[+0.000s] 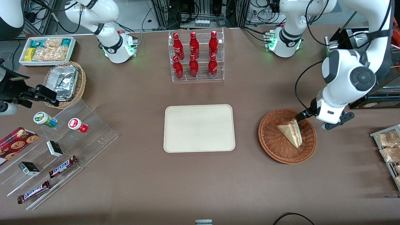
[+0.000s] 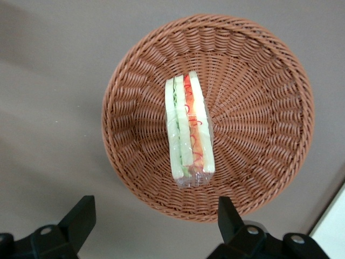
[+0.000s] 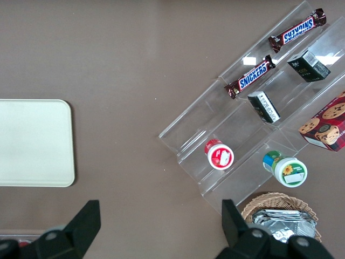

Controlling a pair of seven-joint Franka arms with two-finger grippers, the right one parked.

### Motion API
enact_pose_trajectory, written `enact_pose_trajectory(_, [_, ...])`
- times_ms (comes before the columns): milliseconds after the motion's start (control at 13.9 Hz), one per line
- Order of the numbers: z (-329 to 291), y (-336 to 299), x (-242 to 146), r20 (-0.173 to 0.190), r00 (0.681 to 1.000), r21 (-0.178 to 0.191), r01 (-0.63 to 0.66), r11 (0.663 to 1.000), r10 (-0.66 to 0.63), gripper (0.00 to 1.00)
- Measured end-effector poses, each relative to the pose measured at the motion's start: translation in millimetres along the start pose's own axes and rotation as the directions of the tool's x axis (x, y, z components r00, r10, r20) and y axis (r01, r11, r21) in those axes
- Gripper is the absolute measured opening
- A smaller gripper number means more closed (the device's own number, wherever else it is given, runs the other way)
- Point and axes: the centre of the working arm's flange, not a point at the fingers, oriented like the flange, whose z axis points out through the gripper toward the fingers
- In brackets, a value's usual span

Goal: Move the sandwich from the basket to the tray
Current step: 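Lower the open left gripper around the wrapped sandwich in the basket, then close the left gripper on the sandwich and lift it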

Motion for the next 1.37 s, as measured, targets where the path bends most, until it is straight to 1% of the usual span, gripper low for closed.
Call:
enact_pose_trajectory(216, [17.4, 4.3, 6.7, 0.0, 1.0, -0.002, 0.004, 1.0, -0.004, 1.0])
enact_pose_trajectory(503, [34.3, 9.7, 11.6, -0.009, 1.0, -0.01, 0.03, 1.0, -0.03, 1.0])
enact_pose_trajectory(1150, [90.3, 27.8, 13.2, 0.007, 1.0, -0.003, 0.014, 1.0, -0.014, 1.0])
enact_pose_trajectory(1222, [96.1, 28.6, 13.5, 0.009, 1.0, -0.003, 0.013, 1.0, -0.013, 0.99])
enact_pose_trajectory(1294, [102.0, 29.0, 14.0, 0.011, 1.0, -0.002, 0.014, 1.0, -0.014, 0.96])
enact_pose_trajectory(1366, [106.9, 29.2, 14.4, 0.013, 1.0, -0.001, 0.016, 1.0, -0.016, 0.86])
